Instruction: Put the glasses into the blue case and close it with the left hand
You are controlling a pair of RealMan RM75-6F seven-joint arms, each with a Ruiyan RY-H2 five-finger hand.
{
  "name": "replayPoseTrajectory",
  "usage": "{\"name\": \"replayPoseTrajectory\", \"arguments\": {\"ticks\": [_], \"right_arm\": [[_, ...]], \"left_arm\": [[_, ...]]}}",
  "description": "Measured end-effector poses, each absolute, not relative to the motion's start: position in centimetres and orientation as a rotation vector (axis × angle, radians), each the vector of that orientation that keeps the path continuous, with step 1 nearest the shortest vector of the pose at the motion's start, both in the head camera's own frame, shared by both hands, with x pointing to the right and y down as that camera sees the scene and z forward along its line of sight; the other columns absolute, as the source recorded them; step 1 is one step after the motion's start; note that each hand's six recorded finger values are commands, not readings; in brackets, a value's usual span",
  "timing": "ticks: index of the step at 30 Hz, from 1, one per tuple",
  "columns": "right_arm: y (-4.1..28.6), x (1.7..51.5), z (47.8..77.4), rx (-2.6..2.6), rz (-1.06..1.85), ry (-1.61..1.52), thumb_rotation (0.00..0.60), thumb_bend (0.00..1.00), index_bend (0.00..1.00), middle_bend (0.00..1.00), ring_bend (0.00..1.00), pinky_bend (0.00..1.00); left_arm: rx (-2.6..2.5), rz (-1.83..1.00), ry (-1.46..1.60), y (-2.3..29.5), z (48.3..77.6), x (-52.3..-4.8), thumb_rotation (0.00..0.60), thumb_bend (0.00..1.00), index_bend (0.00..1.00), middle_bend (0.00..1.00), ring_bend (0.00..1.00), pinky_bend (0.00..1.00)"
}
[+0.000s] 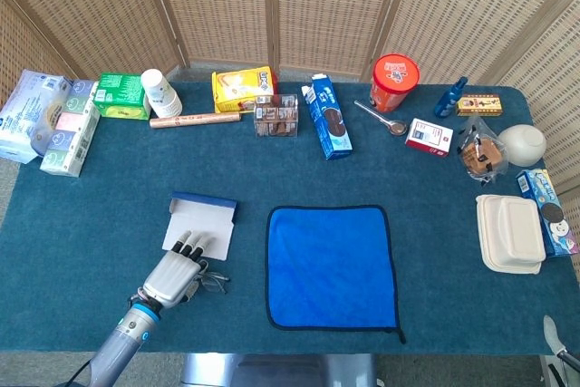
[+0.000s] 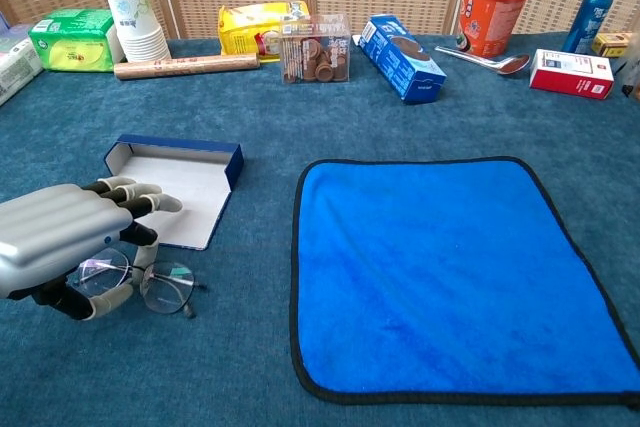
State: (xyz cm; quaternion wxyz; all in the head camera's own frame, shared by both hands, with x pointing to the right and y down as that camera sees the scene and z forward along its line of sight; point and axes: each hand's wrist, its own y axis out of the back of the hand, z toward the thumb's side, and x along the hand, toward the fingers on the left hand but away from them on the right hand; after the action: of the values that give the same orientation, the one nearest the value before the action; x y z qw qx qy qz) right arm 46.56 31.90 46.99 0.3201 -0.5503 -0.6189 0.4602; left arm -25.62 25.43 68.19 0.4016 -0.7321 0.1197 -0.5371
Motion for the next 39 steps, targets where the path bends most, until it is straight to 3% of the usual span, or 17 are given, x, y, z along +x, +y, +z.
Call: {"name": "replayPoseTrajectory", "arguments": {"ticks": [25,39], "right_arm": [[32.1,46.6,46.8,-1.443,1.198,-1.639,0.403,0.33,0.05,0.13,0.0,0.1],[32.0,46.5,46.8,-1.45,1.188,-1.643,0.405,0.33,0.05,0.13,0.0,0.1]], "left_arm": [[-1.88,-1.346,0.37,25.2,67.9,-25.6,0.587,0.46,0.65,0.22,0.0,0.07],[-1.831,-1.351,0.538,20.8,66.0,-27.2,0.591,0.44,0.64,0.22,0.0,0.07]]}}
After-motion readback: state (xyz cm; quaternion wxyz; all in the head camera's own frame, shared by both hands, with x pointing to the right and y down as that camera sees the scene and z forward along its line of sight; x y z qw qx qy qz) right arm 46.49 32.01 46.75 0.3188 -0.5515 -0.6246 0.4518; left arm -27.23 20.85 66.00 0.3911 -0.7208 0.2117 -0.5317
